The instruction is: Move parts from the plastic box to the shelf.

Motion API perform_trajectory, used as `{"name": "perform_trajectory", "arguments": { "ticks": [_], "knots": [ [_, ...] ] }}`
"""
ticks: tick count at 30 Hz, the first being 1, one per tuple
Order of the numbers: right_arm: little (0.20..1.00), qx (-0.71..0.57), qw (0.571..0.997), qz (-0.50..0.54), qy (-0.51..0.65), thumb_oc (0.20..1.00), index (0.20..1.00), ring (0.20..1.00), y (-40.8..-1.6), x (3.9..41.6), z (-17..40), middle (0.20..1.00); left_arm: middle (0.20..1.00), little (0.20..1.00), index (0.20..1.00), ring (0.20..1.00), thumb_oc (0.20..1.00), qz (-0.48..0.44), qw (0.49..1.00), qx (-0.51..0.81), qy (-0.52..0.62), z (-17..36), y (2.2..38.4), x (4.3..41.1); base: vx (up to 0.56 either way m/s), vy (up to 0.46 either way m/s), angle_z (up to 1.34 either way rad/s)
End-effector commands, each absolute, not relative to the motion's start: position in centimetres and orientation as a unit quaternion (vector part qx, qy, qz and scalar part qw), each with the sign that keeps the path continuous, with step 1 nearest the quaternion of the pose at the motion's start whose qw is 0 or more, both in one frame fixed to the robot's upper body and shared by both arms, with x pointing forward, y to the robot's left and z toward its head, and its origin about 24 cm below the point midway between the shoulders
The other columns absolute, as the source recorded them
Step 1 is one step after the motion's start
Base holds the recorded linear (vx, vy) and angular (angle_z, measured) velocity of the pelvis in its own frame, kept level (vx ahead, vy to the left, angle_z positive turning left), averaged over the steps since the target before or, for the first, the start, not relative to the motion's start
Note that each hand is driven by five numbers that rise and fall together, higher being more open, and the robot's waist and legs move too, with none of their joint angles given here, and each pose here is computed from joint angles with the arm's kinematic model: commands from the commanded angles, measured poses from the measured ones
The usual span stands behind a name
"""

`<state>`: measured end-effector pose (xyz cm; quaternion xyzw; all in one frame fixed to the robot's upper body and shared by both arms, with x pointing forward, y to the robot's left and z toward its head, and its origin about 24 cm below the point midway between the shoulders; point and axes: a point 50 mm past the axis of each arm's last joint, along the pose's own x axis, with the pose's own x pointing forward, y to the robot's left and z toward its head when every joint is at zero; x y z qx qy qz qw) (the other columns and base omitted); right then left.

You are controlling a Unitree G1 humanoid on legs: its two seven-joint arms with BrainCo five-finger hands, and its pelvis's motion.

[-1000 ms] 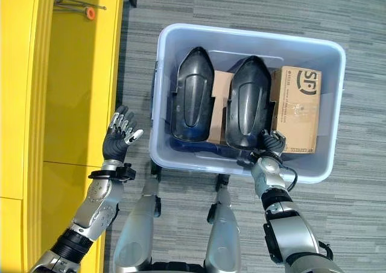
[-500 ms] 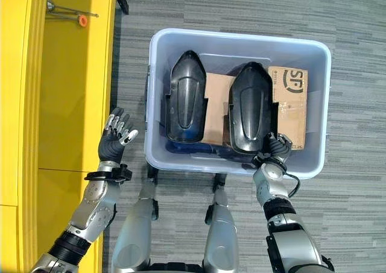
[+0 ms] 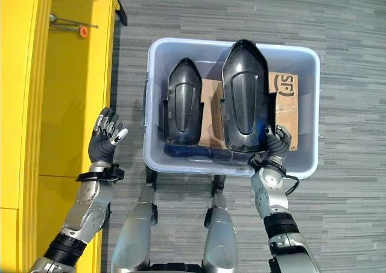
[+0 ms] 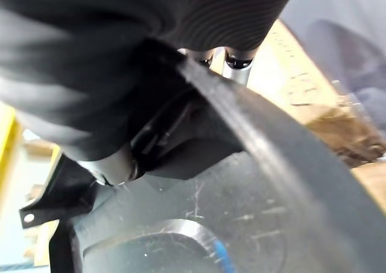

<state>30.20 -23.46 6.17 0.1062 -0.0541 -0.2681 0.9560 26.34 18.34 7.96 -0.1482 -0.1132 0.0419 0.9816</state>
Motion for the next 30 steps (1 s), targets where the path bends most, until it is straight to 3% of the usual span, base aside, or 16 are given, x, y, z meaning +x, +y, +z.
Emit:
{"name": "perform_trajectory", "arguments": {
  "ticks": [1,16,30],
  "knots": [
    [0.2,0.102,0.948,-0.26,-0.152,0.2,0.2,0.2,-24.3,29.5,9.2,0.2,1.0,1.0,1.0,1.0,1.0,0.025,0.979,-0.122,-0.162,9.7,19.1,25.5,0.03,-0.005,-0.01],
    [0.2,0.106,0.97,-0.132,-0.172,0.2,0.2,0.2,-23.1,26.2,9.9,0.2,1.0,1.0,1.0,1.0,1.0,0.052,0.989,-0.088,-0.108,7.1,22.0,23.3,0.06,-0.029,0.0],
    [0.2,0.089,0.977,-0.035,-0.191,0.2,0.2,0.2,-21.0,27.2,11.6,0.2,1.0,1.0,1.0,1.0,1.0,0.064,0.991,-0.089,-0.075,5.7,23.2,20.9,-0.04,-0.139,-0.02]
  ]
}}
